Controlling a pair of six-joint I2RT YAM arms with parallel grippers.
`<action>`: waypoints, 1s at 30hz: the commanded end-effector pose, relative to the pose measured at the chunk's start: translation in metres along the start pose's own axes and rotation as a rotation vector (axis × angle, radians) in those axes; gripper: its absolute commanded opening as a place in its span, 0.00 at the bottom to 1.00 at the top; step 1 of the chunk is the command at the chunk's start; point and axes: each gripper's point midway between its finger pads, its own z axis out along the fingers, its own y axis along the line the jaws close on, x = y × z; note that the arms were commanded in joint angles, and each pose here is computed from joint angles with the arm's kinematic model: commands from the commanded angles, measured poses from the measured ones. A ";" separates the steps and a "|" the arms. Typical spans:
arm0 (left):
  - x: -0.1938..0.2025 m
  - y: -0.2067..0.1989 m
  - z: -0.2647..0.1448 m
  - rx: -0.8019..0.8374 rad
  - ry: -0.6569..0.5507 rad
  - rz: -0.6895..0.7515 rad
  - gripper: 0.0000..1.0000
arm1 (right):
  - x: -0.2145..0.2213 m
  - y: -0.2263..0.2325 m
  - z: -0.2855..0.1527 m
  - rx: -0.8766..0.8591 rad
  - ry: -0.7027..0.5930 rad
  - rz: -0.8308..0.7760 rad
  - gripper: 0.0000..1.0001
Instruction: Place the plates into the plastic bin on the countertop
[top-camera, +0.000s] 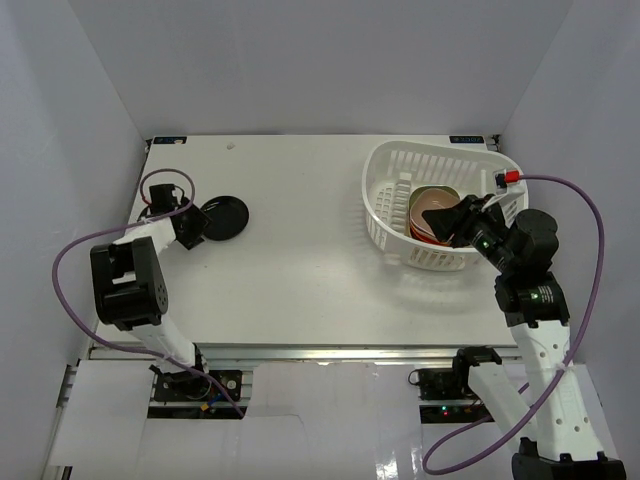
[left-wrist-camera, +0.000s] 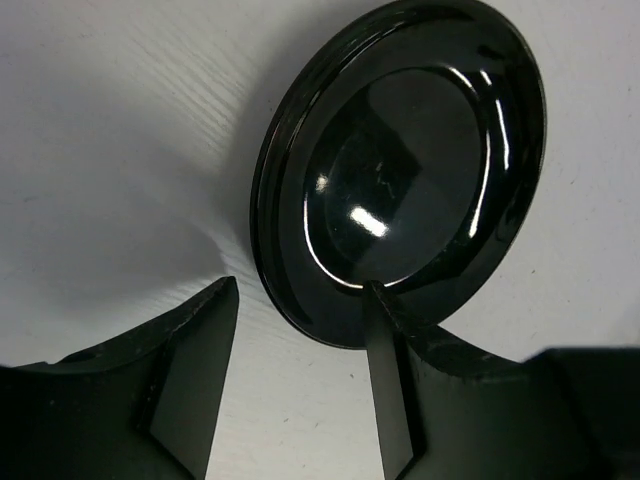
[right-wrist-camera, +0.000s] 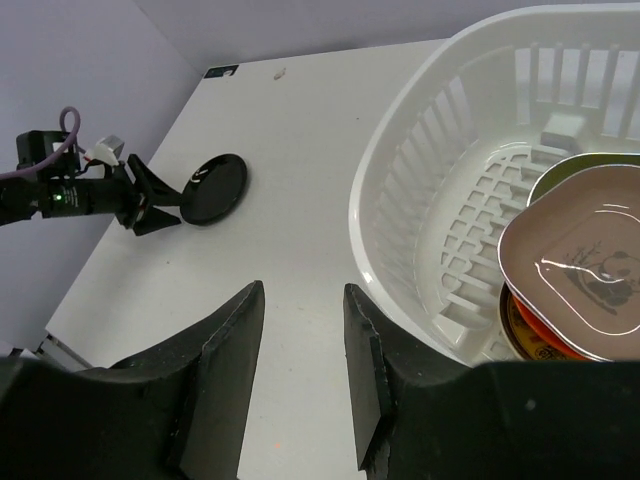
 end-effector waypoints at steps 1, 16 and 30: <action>-0.006 -0.015 0.002 0.078 -0.015 -0.031 0.63 | -0.002 0.008 0.001 -0.049 -0.014 -0.041 0.44; 0.000 0.012 0.023 0.024 -0.069 -0.063 0.00 | -0.003 0.013 0.004 -0.061 -0.020 -0.038 0.44; -0.003 -0.215 -0.184 0.737 -0.198 0.096 0.00 | -0.032 0.020 -0.013 0.000 -0.111 0.013 0.57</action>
